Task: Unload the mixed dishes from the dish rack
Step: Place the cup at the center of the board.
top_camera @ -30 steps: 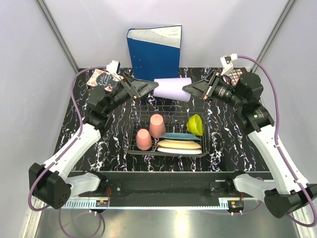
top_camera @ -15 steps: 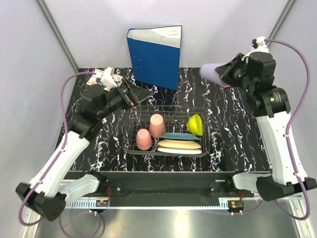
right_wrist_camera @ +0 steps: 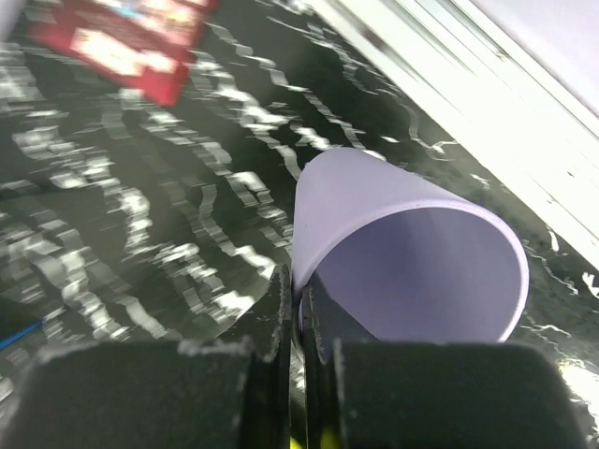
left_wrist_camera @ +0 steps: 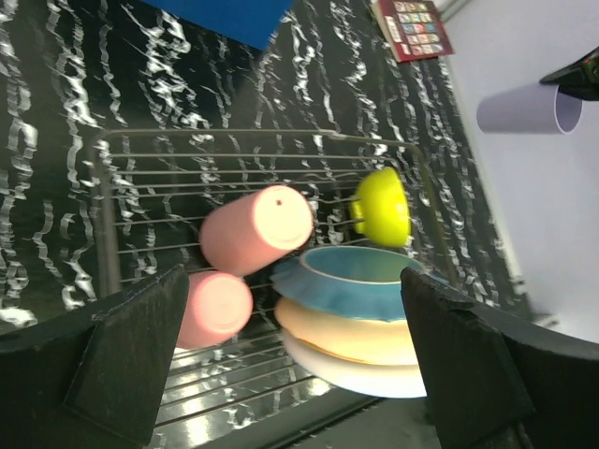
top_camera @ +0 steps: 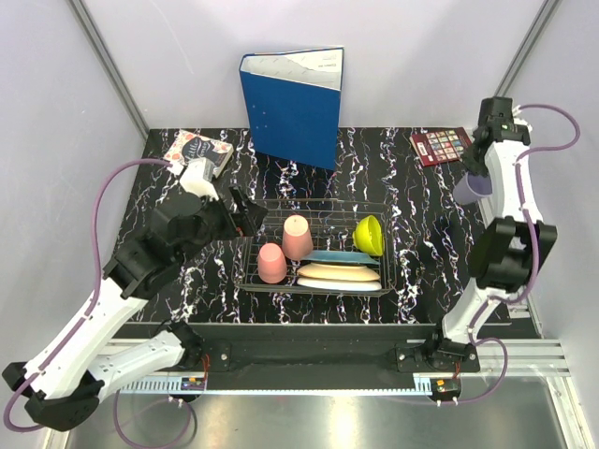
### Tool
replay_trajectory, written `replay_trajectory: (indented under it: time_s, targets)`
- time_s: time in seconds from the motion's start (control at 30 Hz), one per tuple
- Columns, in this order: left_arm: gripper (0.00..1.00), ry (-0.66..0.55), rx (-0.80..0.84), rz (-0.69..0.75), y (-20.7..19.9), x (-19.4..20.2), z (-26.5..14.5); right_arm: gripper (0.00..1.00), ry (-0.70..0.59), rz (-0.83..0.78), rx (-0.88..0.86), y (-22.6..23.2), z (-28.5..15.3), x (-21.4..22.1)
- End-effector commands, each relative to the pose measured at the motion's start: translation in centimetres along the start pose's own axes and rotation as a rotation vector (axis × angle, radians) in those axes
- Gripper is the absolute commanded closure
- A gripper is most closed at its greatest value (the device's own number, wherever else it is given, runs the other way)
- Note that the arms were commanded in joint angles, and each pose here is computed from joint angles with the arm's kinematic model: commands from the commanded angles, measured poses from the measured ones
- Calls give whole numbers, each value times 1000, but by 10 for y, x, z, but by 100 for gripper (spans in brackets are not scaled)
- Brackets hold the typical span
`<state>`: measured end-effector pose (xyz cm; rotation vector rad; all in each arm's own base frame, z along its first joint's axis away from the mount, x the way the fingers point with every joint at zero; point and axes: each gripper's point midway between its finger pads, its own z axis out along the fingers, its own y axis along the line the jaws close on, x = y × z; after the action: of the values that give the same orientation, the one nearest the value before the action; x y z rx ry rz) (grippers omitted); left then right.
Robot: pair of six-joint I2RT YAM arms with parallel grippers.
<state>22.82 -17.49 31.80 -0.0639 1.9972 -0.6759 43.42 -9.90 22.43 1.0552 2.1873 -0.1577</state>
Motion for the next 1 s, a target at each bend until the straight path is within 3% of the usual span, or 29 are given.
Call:
replay_trajectory:
  time_s: [0.0,0.3,0.57,0.63,0.67,0.77,0.93,0.97]
  targets:
    - [1,-96,-52,76,8,-22,-14,100,38,-16,76,-14,31,1]
    - [1,-50,-85,78,19,-2,-6,100,61,-53,104,0,83,1]
    - [1,-49,-118,82,25,0,-1,98,117,-53,143,-5,103,20]
    - [1,-44,-118,80,25,0,0,85,115,-46,141,-4,102,19]
    - [1,-40,-117,81,24,1,1,59,104,-35,136,-2,99,14]
    - [1,-35,-120,84,25,2,3,28,73,14,129,1,83,2]
    - [1,-55,-147,99,28,-4,3,12,-9,120,-23,31,21,-29]
    - [1,-64,-163,106,31,-6,3,9,-57,153,-98,44,-11,-45]
